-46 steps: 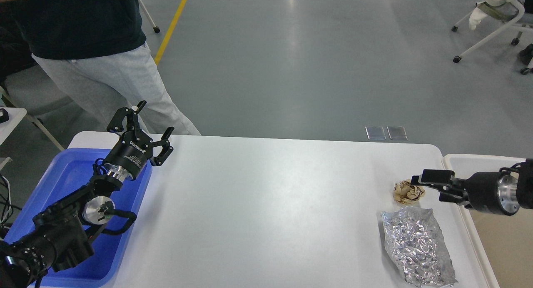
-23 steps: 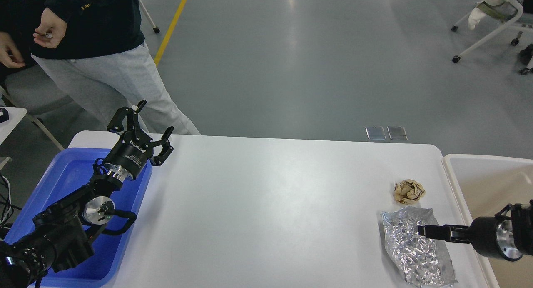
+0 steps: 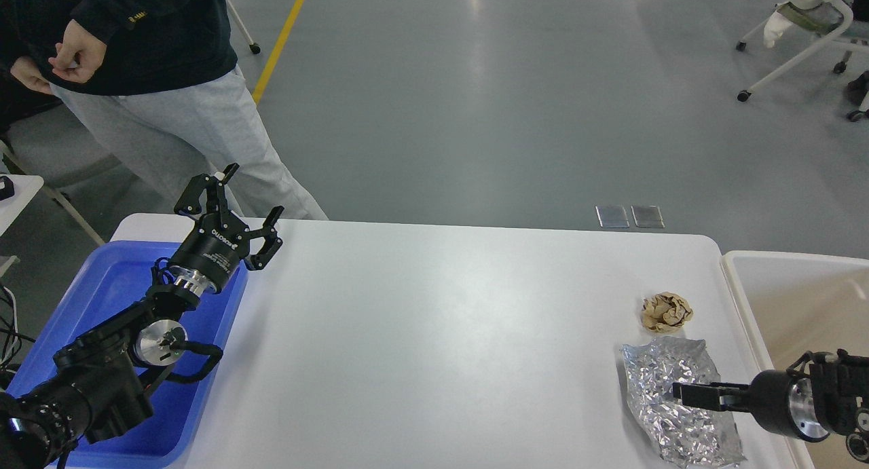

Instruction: Tidy desktop

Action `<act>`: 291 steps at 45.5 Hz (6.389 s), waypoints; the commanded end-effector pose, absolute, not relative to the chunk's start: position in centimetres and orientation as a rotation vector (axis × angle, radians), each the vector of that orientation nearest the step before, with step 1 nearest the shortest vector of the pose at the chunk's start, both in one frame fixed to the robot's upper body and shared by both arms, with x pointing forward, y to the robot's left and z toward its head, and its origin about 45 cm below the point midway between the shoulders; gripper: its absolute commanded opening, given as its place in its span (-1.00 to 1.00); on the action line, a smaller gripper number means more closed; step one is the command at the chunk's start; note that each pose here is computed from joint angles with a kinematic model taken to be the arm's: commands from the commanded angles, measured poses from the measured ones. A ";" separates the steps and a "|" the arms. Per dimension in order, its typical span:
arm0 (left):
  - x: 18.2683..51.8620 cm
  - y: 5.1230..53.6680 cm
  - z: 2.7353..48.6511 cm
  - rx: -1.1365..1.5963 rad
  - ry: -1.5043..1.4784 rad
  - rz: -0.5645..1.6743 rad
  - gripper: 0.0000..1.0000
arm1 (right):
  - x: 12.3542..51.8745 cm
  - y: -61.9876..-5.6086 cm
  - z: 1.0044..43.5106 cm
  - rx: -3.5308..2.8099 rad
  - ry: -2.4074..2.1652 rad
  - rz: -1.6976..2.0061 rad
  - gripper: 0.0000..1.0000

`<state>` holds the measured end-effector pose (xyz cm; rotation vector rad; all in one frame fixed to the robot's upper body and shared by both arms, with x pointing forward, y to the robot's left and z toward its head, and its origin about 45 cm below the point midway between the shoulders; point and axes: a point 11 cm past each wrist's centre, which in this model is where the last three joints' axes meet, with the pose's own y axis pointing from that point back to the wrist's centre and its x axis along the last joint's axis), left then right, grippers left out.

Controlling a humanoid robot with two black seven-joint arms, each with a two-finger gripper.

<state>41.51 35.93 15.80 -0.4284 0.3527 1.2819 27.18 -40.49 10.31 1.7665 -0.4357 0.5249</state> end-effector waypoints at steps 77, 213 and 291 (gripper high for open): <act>41.5 35.9 15.8 -0.427 0.354 1.281 1.00 | 28.9 -40.5 11.3 1.856 -0.721 0.345 -1.00; 41.5 36.0 15.8 -0.429 0.353 1.284 1.00 | 30.7 -60.4 12.7 1.043 -0.560 0.624 0.50; 41.5 35.9 15.8 -0.430 0.353 1.282 1.00 | 45.3 -37.8 22.2 2.438 -2.296 -1.099 0.98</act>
